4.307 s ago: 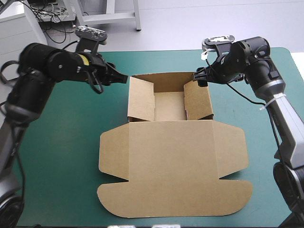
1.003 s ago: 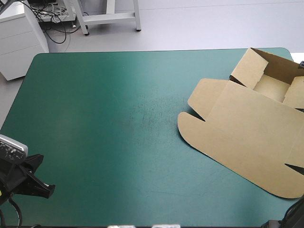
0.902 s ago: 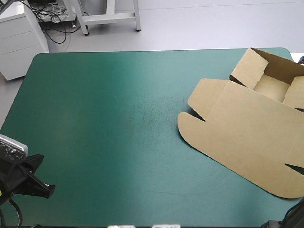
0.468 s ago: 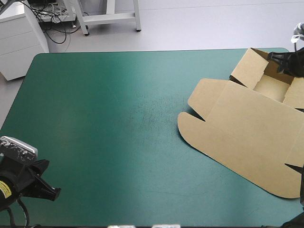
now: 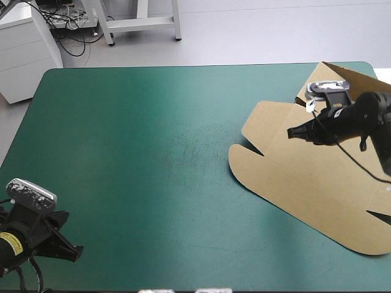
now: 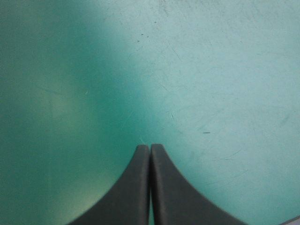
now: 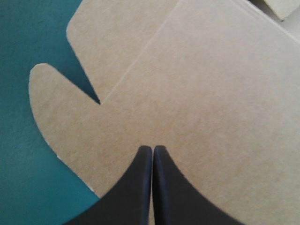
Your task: Fold the box
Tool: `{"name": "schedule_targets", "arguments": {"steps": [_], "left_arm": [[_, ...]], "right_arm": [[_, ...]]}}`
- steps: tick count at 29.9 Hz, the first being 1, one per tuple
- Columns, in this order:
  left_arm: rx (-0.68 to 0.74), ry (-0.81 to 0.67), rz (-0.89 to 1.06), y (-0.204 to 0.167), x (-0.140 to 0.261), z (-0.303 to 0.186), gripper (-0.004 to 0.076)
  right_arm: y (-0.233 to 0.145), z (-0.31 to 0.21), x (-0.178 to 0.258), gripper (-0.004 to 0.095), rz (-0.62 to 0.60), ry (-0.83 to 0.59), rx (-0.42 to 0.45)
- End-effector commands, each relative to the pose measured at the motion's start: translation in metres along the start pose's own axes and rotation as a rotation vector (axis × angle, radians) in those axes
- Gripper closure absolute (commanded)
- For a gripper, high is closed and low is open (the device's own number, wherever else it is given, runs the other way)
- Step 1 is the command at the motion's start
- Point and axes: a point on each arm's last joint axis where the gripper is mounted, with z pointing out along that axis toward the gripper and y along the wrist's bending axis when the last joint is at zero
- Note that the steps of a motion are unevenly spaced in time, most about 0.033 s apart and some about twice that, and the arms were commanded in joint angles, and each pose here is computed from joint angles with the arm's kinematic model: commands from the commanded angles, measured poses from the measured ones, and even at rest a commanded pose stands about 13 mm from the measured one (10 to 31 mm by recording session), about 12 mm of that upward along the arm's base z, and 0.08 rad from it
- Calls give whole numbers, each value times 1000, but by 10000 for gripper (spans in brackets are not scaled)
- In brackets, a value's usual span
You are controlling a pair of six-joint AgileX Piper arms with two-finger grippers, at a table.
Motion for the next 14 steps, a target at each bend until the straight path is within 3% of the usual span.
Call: {"name": "schedule_targets", "arguments": {"steps": [1,14], "left_arm": [[28,-74,-10,-2,-9,-1,756],[37,-174,-13,-8,26,13,756]], "right_arm": [[21,-21,21,920,-69,-153,-18],[31,-38,138,930,-102,-200,-33]]}}
